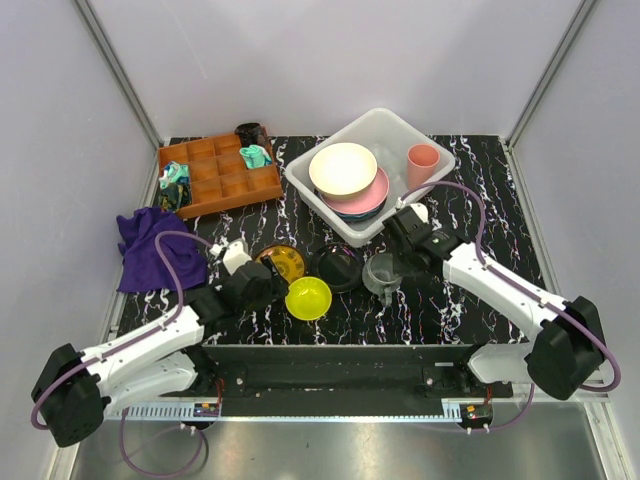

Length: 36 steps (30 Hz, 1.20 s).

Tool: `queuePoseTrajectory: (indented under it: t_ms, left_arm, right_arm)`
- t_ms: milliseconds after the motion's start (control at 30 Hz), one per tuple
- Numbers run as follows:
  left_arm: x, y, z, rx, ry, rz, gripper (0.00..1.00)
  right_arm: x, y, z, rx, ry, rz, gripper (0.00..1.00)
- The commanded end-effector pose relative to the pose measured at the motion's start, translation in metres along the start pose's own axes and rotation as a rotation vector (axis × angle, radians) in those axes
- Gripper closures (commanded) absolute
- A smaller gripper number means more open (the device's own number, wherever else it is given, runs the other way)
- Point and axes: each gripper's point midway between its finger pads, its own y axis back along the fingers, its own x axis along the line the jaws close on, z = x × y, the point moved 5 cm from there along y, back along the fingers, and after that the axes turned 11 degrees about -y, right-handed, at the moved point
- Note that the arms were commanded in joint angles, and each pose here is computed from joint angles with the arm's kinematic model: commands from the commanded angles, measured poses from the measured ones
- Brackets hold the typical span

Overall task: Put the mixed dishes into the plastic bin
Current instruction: Pick up the cup at the center of the board, then place the cup at the center of the board.

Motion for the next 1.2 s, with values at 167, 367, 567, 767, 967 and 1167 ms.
queuePoseTrajectory:
  t_ms: [167,367,567,767,967,1167]
  left_arm:
    - [0.008,-0.002,0.008,-0.048,0.021,0.011,0.18]
    - [0.01,-0.004,0.008,-0.041,0.022,0.02,0.18]
    - [0.011,-0.004,0.008,-0.038,0.02,0.024,0.18]
    - [0.01,-0.004,0.008,-0.037,0.024,0.022,0.18]
    - [0.013,-0.004,0.007,-0.035,0.025,0.028,0.18]
    - [0.014,-0.004,0.006,-0.039,0.032,0.029,0.18]
  right_arm:
    - [-0.012,0.003,0.003,-0.067,-0.058,-0.048,1.0]
    - [-0.017,-0.006,-0.009,-0.027,-0.059,-0.074,1.0]
    - [-0.018,-0.014,-0.014,-0.003,-0.058,-0.078,0.99]
    - [-0.017,-0.017,-0.016,0.015,-0.057,-0.08,0.94]
    - [-0.016,-0.018,-0.016,0.016,-0.056,-0.076,0.9]
    - [-0.016,-0.018,-0.016,0.022,-0.054,-0.076,0.75]
